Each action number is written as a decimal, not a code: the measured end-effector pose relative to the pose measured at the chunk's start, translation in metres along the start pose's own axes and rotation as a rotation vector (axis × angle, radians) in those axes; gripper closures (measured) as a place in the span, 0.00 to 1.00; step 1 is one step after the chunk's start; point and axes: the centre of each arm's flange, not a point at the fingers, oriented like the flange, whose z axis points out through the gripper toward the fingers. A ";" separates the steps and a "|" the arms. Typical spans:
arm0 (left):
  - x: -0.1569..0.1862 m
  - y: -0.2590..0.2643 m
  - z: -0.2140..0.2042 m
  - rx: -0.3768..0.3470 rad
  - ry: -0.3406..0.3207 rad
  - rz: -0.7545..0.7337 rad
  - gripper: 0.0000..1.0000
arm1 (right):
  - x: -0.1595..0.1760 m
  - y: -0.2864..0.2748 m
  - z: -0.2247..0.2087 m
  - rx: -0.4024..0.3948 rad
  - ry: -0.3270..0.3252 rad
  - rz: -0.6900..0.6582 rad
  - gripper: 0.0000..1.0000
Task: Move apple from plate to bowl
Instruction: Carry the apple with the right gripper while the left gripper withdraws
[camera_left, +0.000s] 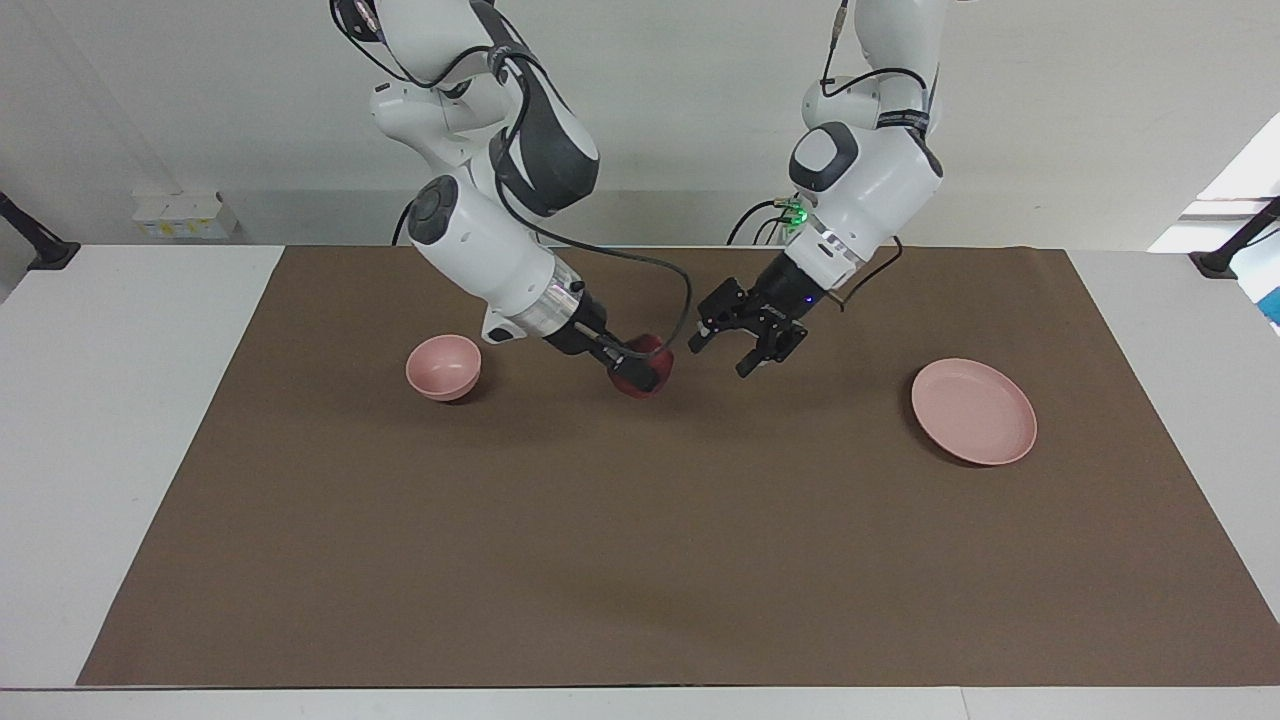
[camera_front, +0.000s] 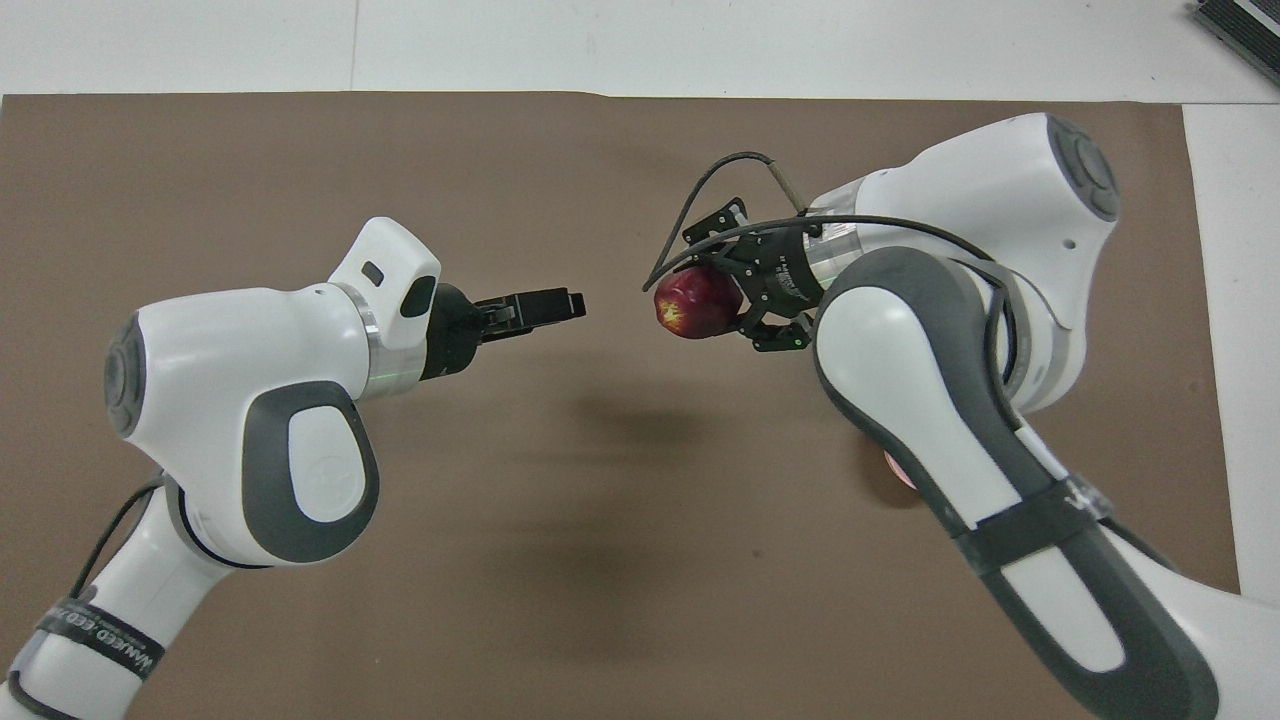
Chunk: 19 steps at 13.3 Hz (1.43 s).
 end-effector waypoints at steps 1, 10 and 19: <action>0.006 -0.012 -0.006 0.037 -0.028 0.021 0.00 | 0.012 0.006 -0.012 -0.024 0.033 -0.040 0.30; 0.081 -0.082 -0.084 0.496 -0.181 0.277 0.00 | 0.062 0.044 -0.055 -0.285 0.188 -0.529 0.30; 0.102 -0.070 -0.150 0.572 -0.223 0.270 0.00 | 0.079 0.168 -0.049 -0.498 0.227 -0.817 0.30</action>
